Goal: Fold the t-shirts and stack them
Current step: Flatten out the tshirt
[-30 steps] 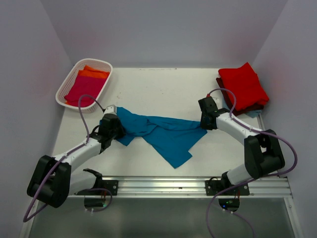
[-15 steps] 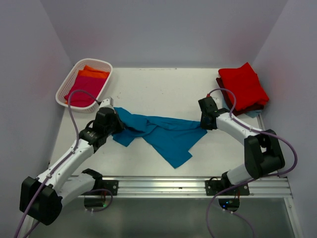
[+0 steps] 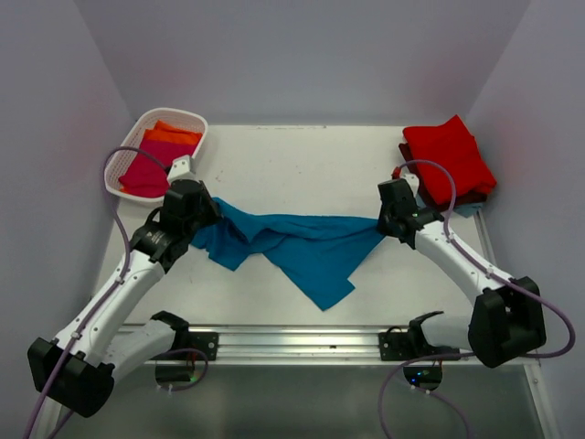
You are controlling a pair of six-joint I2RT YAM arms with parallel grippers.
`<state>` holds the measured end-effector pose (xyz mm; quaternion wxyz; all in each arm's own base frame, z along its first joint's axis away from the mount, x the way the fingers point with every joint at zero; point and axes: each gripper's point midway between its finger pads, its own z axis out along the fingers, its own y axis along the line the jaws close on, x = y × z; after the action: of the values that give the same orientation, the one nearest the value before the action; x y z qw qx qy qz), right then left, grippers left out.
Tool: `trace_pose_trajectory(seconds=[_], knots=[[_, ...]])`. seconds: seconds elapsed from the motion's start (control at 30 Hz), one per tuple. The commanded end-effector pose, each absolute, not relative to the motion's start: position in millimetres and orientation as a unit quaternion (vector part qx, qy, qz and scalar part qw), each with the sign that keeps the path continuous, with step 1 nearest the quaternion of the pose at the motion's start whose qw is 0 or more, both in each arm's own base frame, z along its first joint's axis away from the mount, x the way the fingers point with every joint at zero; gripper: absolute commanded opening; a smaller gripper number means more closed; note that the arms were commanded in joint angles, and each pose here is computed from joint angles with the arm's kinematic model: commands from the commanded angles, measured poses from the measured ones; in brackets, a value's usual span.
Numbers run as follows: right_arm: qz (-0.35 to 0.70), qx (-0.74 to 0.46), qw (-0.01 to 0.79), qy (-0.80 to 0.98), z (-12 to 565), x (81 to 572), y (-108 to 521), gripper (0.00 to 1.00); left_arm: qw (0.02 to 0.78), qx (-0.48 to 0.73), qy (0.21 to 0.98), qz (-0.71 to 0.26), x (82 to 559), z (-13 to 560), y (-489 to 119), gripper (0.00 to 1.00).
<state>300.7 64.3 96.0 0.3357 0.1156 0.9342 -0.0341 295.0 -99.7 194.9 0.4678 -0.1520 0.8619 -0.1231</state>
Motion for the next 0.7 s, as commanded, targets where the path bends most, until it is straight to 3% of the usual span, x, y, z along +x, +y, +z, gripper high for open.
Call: trace_pose_trajectory(seconds=[0.0, 0.07, 0.1, 0.2, 0.3, 0.43, 0.57, 0.67], knots=[[-0.046, 0.117, 0.351, 0.928, 113.8, 301.4, 58.5, 0.05, 0.512, -0.149, 0.838, -0.116, 299.3, 238.9, -92.5, 0.00], [-0.058, 0.118, 0.328, 0.936, 110.2, 298.4, 57.8, 0.38, 0.522, -0.147, 0.832, -0.121, 299.4, 251.4, -92.3, 0.00], [-0.065, 0.120, 0.323, 0.937, 108.3, 298.0, 55.6, 0.63, 0.524, -0.146, 0.831, -0.119, 299.3, 253.0, -91.5, 0.00], [-0.083, 0.127, 0.312, 0.938, 98.8, 298.3, 51.8, 0.77, 0.524, -0.145, 0.831, -0.115, 299.0, 255.1, -90.3, 0.00], [-0.075, 0.129, 0.307, 0.940, 91.6, 302.6, 56.2, 0.78, 0.522, -0.146, 0.833, -0.113, 297.4, 252.2, -89.1, 0.00], [-0.051, 0.130, 0.306, 0.942, 87.0, 305.8, 65.6, 0.69, 0.521, -0.147, 0.834, -0.108, 296.7, 250.0, -87.6, 0.00], [-0.074, 0.149, 0.311, 0.936, 76.9, 302.0, 55.0, 0.48, 0.522, -0.148, 0.833, -0.108, 297.6, 250.9, -87.2, 0.00], [-0.100, 0.183, 0.302, 0.930, 68.9, 301.7, 41.2, 0.44, 0.520, -0.145, 0.834, -0.109, 298.5, 250.0, -88.6, 0.00]])
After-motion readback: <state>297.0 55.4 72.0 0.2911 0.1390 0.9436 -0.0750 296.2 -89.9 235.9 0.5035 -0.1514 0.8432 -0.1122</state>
